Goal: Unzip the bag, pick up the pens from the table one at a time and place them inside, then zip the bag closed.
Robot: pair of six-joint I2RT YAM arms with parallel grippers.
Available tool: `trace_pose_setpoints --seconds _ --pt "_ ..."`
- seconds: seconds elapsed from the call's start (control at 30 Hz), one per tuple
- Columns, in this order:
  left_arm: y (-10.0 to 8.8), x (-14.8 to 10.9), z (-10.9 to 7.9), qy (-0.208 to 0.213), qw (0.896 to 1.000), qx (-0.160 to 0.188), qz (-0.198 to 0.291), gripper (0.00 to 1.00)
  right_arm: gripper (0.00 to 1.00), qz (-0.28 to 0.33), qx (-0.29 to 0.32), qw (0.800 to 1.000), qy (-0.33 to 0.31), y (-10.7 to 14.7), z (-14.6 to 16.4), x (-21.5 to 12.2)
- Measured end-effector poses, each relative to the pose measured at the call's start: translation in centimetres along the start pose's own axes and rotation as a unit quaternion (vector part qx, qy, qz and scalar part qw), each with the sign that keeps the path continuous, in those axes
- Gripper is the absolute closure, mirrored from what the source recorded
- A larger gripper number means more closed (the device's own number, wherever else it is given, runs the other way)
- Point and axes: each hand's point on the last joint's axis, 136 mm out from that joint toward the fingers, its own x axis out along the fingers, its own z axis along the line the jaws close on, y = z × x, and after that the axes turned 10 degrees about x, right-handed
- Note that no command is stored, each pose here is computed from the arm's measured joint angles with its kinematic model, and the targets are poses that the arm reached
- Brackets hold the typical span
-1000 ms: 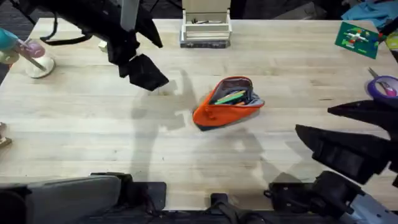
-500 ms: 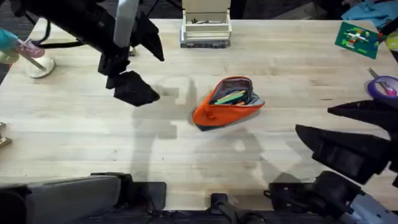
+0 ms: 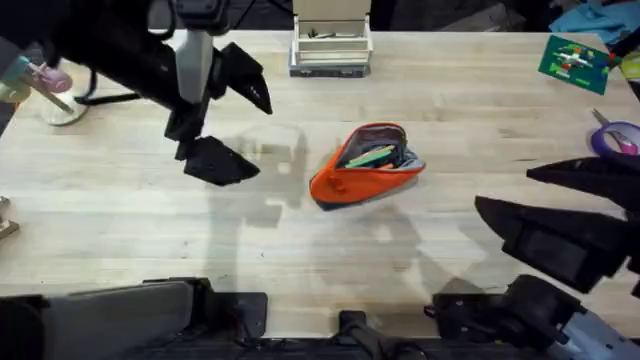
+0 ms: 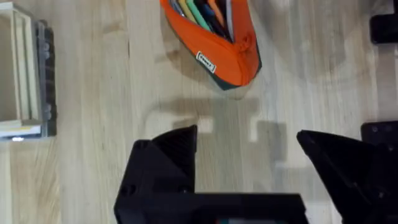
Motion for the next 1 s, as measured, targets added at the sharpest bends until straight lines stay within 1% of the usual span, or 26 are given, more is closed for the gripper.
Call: trace_pose_setpoints --seconds 0.13,0.33,0.4,0.43,0.63,0.77,1.0 --pt "0.5 1.1 -0.3 0.004 1.0 -0.001 -0.011 0.006 0.004 0.008 0.0 1.0 0.005 -0.1 0.1 0.5" --pt "1.2 2.9 -1.0 0.01 1.0 -0.007 -0.027 0.007 0.003 0.043 -0.002 0.999 0.026 0.1 0.0 2.4" --pt "1.3 3.2 -1.1 0.009 0.999 -0.007 -0.032 0.007 0.004 0.053 -0.002 0.998 0.031 0.1 0.1 3.1" --pt "1.4 3.5 -0.9 0.005 0.999 -0.004 -0.035 0.007 0.003 0.059 -0.002 0.998 0.035 -0.4 0.4 4.3" --pt "1.4 3.6 -1.0 0.004 0.999 -0.005 -0.041 0.007 0.003 0.08 -0.007 0.996 0.042 -0.8 1.1 6.8" --pt "1.4 3.7 -0.9 0.004 0.999 -0.004 -0.041 0.007 0.004 0.108 -0.025 0.993 0.036 -0.2 2.2 8.4" --pt "1.4 3.7 -0.9 0.004 0.999 -0.005 -0.042 0.007 0.004 0.16 -0.068 0.985 0.019 1.8 4.9 11.6"
